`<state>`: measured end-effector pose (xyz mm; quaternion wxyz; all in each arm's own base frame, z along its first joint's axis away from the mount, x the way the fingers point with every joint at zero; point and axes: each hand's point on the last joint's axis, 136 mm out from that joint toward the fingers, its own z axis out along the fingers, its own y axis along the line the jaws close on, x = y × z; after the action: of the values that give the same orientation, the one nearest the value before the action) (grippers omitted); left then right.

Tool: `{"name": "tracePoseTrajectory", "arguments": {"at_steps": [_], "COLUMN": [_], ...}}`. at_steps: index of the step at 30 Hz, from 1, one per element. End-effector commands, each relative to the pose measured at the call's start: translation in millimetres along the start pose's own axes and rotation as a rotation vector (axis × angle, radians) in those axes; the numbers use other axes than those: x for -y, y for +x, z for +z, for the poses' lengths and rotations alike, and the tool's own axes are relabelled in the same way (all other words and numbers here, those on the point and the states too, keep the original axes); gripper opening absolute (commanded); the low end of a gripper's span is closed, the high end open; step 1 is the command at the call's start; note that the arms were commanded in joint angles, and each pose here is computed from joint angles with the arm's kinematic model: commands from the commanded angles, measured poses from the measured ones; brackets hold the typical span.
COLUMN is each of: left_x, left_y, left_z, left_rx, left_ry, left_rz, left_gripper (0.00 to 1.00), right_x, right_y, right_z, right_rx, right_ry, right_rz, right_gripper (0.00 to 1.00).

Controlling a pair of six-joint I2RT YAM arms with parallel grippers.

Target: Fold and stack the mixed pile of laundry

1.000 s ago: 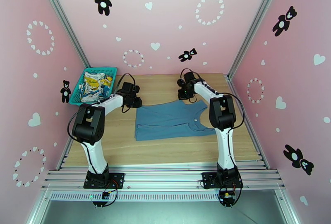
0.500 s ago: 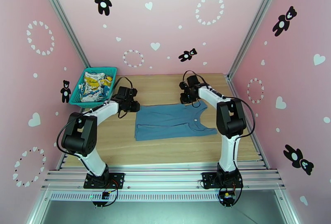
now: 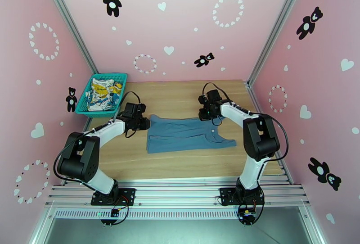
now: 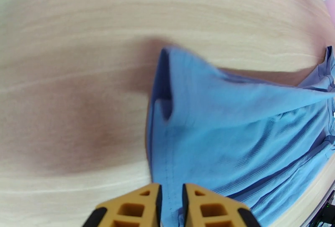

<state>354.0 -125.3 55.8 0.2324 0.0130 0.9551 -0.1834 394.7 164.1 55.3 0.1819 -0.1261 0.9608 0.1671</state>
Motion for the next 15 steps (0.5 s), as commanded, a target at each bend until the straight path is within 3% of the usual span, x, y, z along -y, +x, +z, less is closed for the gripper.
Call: {"name": "tracePoseTrajectory", "arguments": {"at_steps": [1, 2, 5, 7, 12, 15], "left_x": [5, 5, -2, -3, 9, 13], "left_y": [1, 1, 18, 19, 1, -23], "left_z": [-3, -3, 1, -5, -30, -36], "left_rx": [0.031, 0.032, 0.005, 0.021, 0.094, 0.102], "left_ry": [0.018, 0.015, -0.006, -0.012, 0.017, -0.004], "left_rz": [-0.025, -0.027, -0.062, -0.083, -0.121, -0.178], "left_gripper": [0.22, 0.22, 0.23, 0.27, 0.55, 0.62], "right_x": [1, 3, 4, 3, 2, 2], "right_y": [-2, 3, 11, 12, 9, 7], "right_z": [-10, -7, -3, -3, -9, -7], "right_rx": [0.065, 0.062, 0.055, 0.061, 0.104, 0.098], "right_ry": [0.03, 0.037, 0.034, 0.03, 0.035, 0.033], "right_rz": [0.013, 0.02, 0.033, 0.036, 0.033, 0.034], "right_gripper": [0.0, 0.01, 0.22, 0.31, 0.36, 0.36]}}
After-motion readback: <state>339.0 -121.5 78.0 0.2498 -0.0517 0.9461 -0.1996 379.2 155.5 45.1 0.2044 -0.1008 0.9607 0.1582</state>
